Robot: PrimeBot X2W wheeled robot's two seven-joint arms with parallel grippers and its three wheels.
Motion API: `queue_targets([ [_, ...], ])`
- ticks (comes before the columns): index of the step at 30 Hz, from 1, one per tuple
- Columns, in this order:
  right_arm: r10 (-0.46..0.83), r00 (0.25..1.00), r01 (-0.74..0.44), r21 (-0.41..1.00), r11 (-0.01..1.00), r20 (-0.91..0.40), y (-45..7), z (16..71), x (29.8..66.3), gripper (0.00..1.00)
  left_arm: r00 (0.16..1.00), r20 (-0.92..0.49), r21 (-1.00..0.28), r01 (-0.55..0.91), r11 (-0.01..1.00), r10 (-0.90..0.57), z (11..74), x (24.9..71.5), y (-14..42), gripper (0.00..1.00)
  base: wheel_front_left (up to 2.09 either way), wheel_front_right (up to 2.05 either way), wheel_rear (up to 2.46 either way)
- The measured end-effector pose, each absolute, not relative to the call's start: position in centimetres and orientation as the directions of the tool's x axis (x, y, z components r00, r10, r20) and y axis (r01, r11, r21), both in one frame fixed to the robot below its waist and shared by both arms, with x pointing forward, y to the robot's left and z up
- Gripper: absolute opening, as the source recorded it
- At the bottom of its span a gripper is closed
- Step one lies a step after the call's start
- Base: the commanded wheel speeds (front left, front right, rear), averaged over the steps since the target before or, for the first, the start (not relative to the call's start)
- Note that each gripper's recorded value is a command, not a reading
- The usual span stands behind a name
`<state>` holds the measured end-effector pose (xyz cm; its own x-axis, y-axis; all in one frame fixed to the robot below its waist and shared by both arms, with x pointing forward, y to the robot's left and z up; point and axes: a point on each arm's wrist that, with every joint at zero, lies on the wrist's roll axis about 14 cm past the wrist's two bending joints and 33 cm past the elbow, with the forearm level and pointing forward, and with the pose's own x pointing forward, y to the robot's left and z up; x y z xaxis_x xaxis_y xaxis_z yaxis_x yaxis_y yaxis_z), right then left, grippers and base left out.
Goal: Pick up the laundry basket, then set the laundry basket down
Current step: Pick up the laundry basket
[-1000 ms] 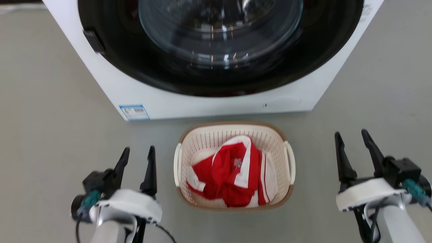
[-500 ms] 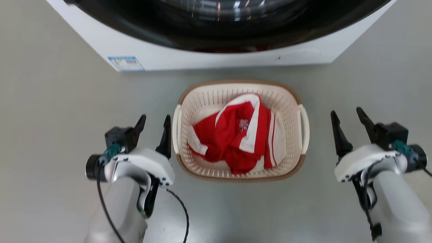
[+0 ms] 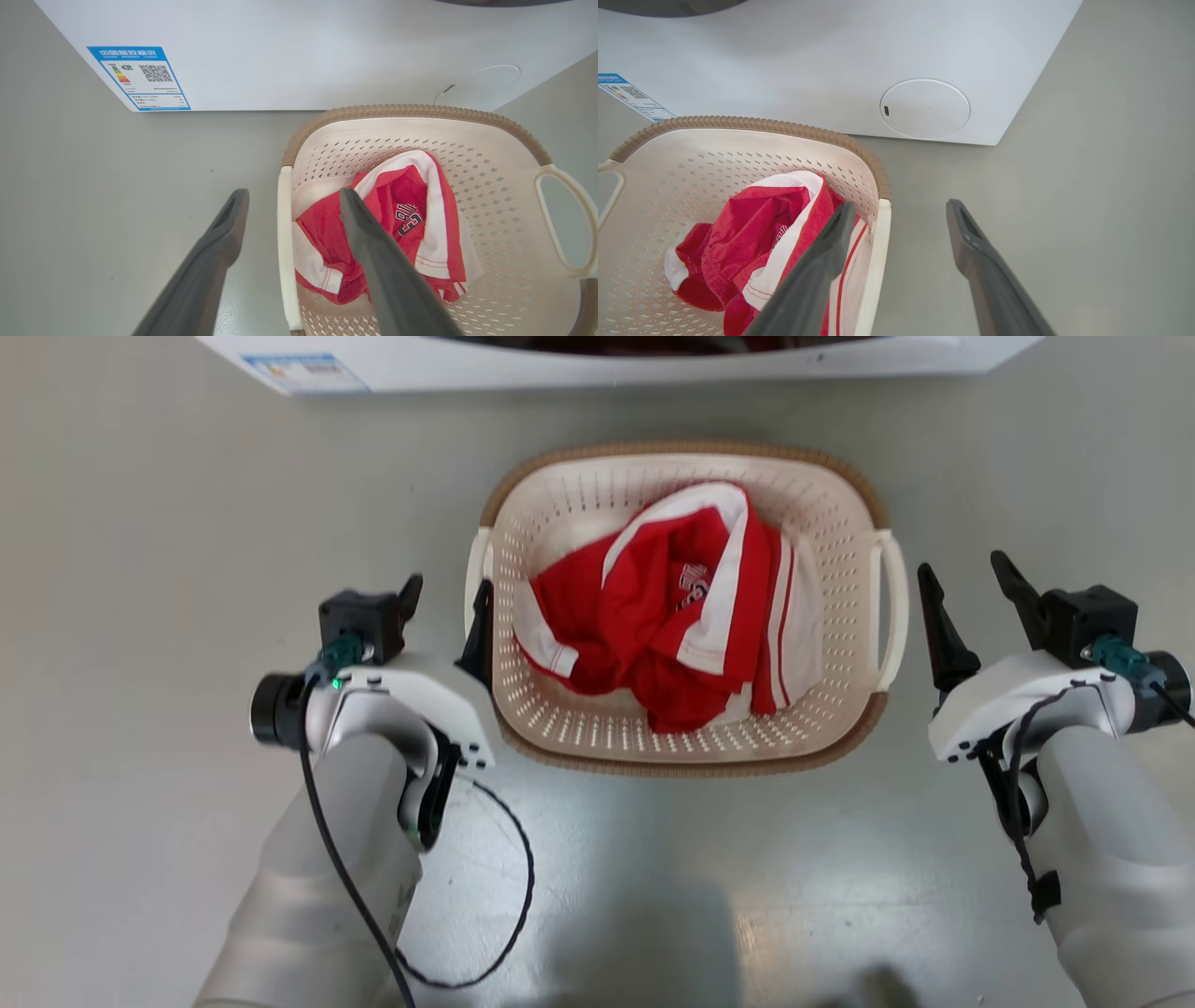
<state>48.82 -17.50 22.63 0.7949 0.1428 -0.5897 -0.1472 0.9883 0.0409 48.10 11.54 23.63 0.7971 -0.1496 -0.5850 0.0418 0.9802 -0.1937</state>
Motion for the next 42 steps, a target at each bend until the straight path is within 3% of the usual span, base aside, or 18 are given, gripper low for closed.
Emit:
queue_targets([
  [11, 0.158, 0.736, -0.151, 0.069, 0.986, -0.659, -16.5, 18.6, 47.9, 1.00, 0.753, -0.639, -0.196, 0.038, 0.980, -0.157, 20.6, 48.0, 11.1, 1.00, 0.00, 0.00, 0.00],
  [42, 0.186, 0.683, -0.173, 0.092, 0.981, -0.707, -15.0, 13.9, 48.5, 1.00, 0.688, -0.706, -0.176, 0.060, 0.983, -0.168, 16.1, 48.2, 10.2, 1.00, 0.00, 0.00, 0.00],
])
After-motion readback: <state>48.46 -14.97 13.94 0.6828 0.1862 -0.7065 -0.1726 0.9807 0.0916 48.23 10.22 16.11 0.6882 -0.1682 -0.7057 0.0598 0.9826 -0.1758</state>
